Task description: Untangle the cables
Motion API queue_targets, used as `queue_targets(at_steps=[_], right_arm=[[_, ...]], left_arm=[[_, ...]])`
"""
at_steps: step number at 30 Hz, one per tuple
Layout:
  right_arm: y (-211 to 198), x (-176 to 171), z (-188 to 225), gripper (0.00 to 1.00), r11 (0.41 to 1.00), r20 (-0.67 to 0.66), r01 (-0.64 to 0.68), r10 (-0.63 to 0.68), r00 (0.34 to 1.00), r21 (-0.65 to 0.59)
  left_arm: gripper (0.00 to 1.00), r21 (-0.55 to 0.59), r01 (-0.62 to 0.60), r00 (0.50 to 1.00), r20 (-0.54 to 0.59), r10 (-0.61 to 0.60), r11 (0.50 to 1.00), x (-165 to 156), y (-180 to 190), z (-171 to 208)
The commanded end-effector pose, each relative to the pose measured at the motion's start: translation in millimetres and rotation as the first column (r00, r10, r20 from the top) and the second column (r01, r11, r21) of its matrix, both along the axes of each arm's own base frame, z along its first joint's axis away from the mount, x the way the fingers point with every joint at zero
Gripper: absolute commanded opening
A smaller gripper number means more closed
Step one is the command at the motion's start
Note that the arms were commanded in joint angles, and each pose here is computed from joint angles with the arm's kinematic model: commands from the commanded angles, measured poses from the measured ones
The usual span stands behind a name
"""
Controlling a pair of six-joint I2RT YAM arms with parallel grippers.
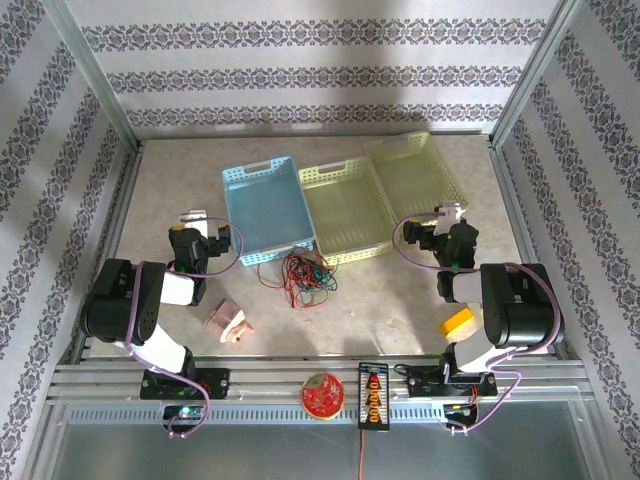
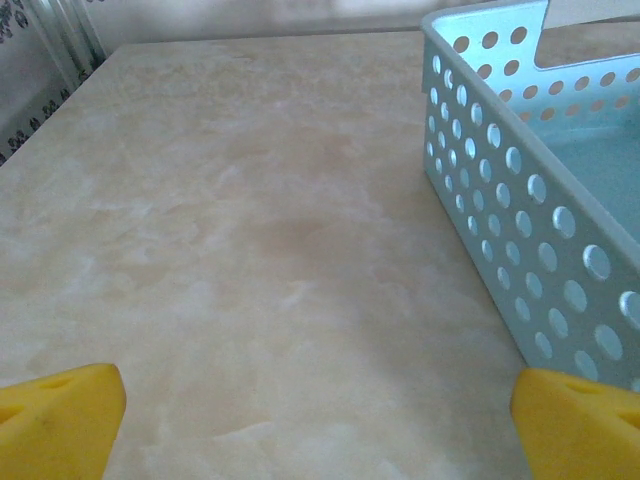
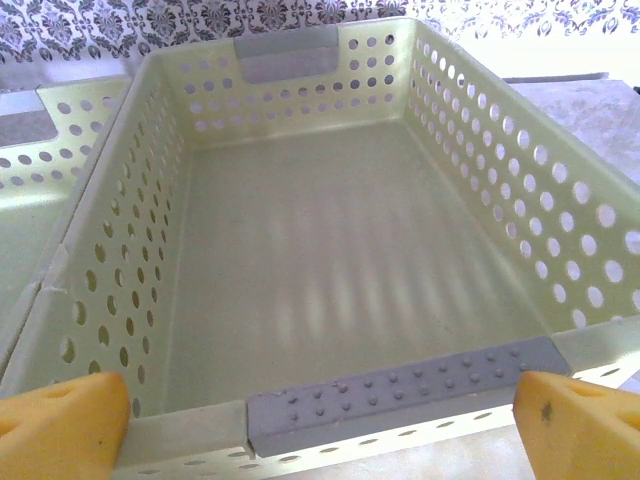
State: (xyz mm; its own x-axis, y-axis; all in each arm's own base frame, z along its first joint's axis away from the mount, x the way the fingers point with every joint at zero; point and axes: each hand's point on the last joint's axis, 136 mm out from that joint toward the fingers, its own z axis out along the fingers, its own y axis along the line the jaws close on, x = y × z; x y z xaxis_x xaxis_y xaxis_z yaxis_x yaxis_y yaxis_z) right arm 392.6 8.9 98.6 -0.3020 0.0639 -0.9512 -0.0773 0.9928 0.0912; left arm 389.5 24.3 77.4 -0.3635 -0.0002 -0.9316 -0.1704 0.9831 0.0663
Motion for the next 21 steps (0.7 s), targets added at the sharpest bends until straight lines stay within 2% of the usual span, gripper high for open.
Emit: queue_targets(at_steps=[1, 3, 5, 6, 8, 11, 13, 14, 17, 19, 21], right_arm=[[-10.2, 5.9, 15.7, 0.98, 0.997, 0.042, 0.072, -0.072, 0.997, 0.002], [-24.9, 2.0, 25.0, 0.98, 0.986, 0.038, 0.167, -0.167, 0.985, -0.005], [-39.3, -6.3, 38.5, 0.98, 0.961, 0.053, 0.276, -0.274, 0.960, -0.027], [-45.6, -11.2, 45.5, 0.98, 0.943, 0.061, 0.331, -0.328, 0.943, -0.039], [-58.6, -22.9, 61.8, 0.98, 0.901, 0.069, 0.433, -0.430, 0.900, -0.037], [-44.2, -31.3, 89.5, 0.98, 0.909, 0.076, 0.418, -0.416, 0.906, -0.003], [-12.9, -35.1, 99.6, 0.98, 0.940, 0.038, 0.341, -0.340, 0.940, -0.004], [10.8, -37.4, 103.6, 0.98, 0.963, 0.011, 0.270, -0.270, 0.963, -0.003], [89.7, -58.3, 93.3, 0.98, 1.000, -0.108, 0.017, -0.020, 0.994, -0.021], [138.2, -80.6, 83.5, 0.98, 0.989, -0.163, -0.143, 0.137, 0.977, -0.026], [181.6, -105.2, 71.4, 0.98, 0.956, -0.220, -0.295, 0.290, 0.931, 0.013]], left_arm=[[0.99, -0.019, -0.034, 0.999, 0.021, 0.034, 0.999, 5.7, 5.7, 19.2], [0.99, 0.010, -0.164, 0.986, 0.030, 0.164, 0.986, 3.2, 25.6, 34.5], [0.99, 0.008, -0.376, 0.926, 0.031, 0.376, 0.927, -13.6, 57.7, 52.8], [0.99, 0.001, -0.445, 0.895, 0.040, 0.445, 0.895, -21.4, 68.0, 60.1], [0.99, -0.003, -0.534, 0.842, 0.090, 0.532, 0.846, -35.4, 81.5, 74.9], [0.99, -0.022, -0.591, 0.802, 0.097, 0.590, 0.807, -49.7, 89.0, 93.8], [0.99, -0.057, -0.596, 0.799, 0.065, 0.598, 0.801, -57.0, 86.8, 100.5], [0.99, -0.091, -0.576, 0.813, 0.038, 0.581, 0.812, -58.9, 80.3, 100.5], [0.99, -0.265, -0.452, 0.891, -0.086, 0.446, 0.852, -60.7, 44.0, 83.1], [0.99, -0.356, -0.390, 0.921, -0.143, 0.364, 0.849, -66.4, 14.0, 69.2], [0.99, -0.375, -0.328, 0.944, -0.164, 0.286, 0.867, -74.6, -19.8, 61.2]])
